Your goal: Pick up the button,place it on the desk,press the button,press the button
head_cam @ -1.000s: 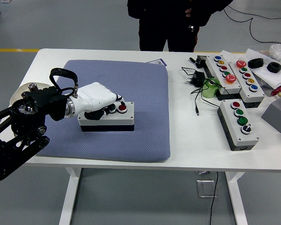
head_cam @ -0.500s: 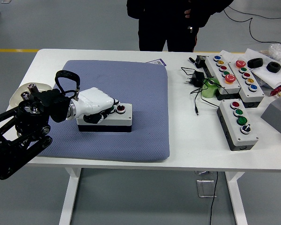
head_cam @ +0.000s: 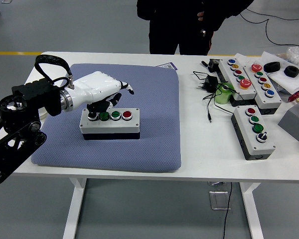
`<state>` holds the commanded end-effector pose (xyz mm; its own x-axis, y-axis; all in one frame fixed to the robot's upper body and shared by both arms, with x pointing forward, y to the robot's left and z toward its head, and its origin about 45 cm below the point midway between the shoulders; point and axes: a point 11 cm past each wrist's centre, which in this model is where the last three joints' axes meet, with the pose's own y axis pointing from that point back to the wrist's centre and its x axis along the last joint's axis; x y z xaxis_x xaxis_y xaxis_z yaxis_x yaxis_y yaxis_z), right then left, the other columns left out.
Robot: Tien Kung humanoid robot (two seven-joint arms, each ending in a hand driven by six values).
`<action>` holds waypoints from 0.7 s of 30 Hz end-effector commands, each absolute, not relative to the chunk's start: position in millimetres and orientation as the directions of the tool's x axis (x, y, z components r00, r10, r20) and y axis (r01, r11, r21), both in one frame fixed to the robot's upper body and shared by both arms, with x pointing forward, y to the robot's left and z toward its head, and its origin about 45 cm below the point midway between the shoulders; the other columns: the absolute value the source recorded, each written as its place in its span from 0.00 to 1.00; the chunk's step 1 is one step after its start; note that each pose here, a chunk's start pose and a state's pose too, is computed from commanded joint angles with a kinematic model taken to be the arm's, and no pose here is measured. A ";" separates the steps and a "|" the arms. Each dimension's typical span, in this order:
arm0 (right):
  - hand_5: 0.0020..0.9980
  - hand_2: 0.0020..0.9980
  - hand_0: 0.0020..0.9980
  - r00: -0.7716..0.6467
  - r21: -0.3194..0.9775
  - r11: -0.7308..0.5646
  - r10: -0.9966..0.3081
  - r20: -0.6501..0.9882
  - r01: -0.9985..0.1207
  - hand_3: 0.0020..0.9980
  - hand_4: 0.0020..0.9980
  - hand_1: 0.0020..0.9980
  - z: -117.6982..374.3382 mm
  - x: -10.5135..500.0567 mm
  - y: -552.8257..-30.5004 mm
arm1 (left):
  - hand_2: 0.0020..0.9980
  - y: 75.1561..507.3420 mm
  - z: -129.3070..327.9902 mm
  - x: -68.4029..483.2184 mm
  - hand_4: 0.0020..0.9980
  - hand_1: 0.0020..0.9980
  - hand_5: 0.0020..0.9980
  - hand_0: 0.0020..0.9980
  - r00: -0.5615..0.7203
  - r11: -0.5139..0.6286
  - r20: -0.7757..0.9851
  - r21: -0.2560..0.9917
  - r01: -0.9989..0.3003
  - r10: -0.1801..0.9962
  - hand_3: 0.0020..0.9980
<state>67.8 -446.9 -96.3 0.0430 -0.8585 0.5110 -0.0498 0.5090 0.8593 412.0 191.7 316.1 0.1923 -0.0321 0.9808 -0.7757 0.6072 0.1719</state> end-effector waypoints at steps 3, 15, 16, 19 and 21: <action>0.13 0.71 0.75 0.043 0.859 0.509 -0.859 0.511 -0.049 0.58 0.18 0.70 -96.4 67.4 -446.7 | 0.59 194.2 328.7 415.1 0.66 0.50 0.00 0.55 0.140 0.612 0.988 0.075 -0.787 0.059 0.95; 0.13 0.71 0.75 0.044 0.859 0.509 -0.858 0.511 -0.045 0.58 0.18 0.70 -96.7 65.5 -446.7 | 1.00 217.7 337.4 430.0 1.00 0.92 0.72 0.90 0.229 0.504 0.804 -0.100 -0.858 0.549 1.00; 0.13 0.71 0.75 0.043 0.859 0.509 -0.858 0.511 -0.045 0.58 0.18 0.70 -96.7 65.4 -446.7 | 1.00 221.4 336.0 431.9 0.96 0.95 1.00 0.96 0.230 0.483 0.782 -0.102 -0.870 0.579 1.00; 0.13 0.71 0.75 0.043 0.860 0.509 -0.859 0.511 -0.046 0.58 0.18 0.70 -96.7 65.6 -446.5 | 1.00 237.9 330.6 438.6 0.96 0.95 1.00 0.96 0.228 0.405 0.681 -0.110 -0.908 0.696 1.00; 0.13 0.71 0.75 0.043 0.860 0.509 -0.859 0.510 -0.046 0.58 0.18 0.70 -96.8 65.9 -446.3 | 1.00 248.9 326.6 442.5 0.96 0.95 1.00 0.96 0.225 0.359 0.609 -0.105 -0.928 0.760 1.00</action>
